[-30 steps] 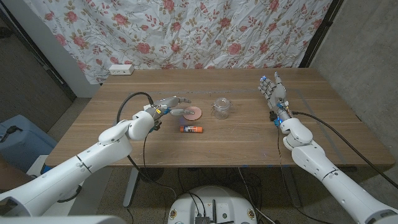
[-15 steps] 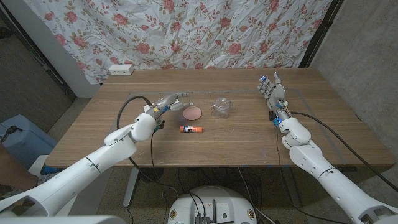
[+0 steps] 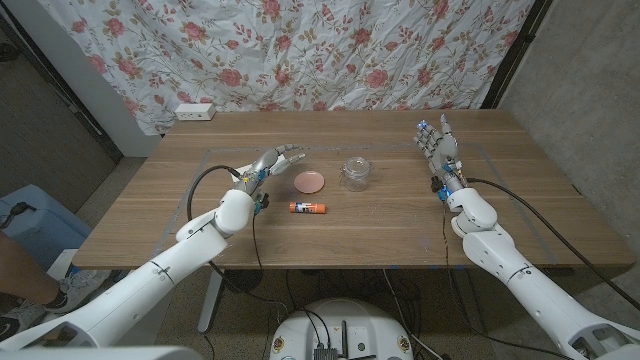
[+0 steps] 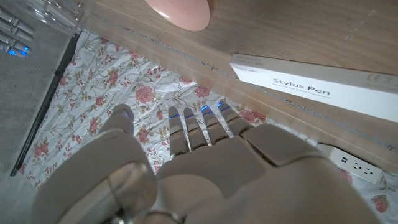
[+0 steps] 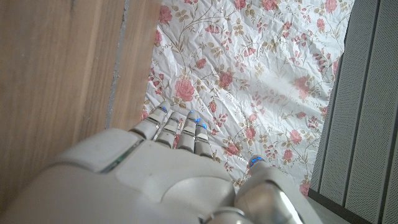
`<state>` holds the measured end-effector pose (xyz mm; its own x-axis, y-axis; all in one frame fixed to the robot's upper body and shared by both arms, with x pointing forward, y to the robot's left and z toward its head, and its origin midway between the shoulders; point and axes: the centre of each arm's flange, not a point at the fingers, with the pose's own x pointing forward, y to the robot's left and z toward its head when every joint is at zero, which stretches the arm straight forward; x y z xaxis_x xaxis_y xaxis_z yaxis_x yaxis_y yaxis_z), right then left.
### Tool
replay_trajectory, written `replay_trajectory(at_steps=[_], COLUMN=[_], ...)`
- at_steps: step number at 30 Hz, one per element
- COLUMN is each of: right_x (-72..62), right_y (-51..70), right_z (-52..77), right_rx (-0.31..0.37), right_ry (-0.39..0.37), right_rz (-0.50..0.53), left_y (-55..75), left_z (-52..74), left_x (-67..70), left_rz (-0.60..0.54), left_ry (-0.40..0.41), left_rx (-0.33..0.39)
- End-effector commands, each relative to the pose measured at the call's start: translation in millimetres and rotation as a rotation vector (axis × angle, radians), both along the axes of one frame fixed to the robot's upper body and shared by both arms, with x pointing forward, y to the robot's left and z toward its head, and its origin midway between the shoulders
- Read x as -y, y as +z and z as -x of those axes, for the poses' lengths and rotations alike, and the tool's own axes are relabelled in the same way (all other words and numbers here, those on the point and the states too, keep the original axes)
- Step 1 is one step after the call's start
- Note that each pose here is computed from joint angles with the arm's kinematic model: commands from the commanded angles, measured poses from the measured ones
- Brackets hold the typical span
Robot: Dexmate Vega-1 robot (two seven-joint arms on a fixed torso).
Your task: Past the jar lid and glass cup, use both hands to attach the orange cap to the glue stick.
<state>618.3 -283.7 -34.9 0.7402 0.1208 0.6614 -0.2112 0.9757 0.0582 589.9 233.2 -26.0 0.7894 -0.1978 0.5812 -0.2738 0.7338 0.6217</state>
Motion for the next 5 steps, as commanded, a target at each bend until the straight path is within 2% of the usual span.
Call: replay_trajectory(at_steps=[1,5], right_x=[-6.3,-9.6], right_y=[-2.3,-3.2], right_z=[-3.5,-1.4], right_rx=[-0.020,-0.024], right_ry=[-0.012,-0.013], right_rz=[-0.003,-0.002], left_y=[-20.3,-24.9], left_z=[-12.8,-16.0], left_x=[-7.7,-9.4], left_rz=[0.203,0.258], left_ry=[-0.026,-0.041], left_rx=[0.013,0.019])
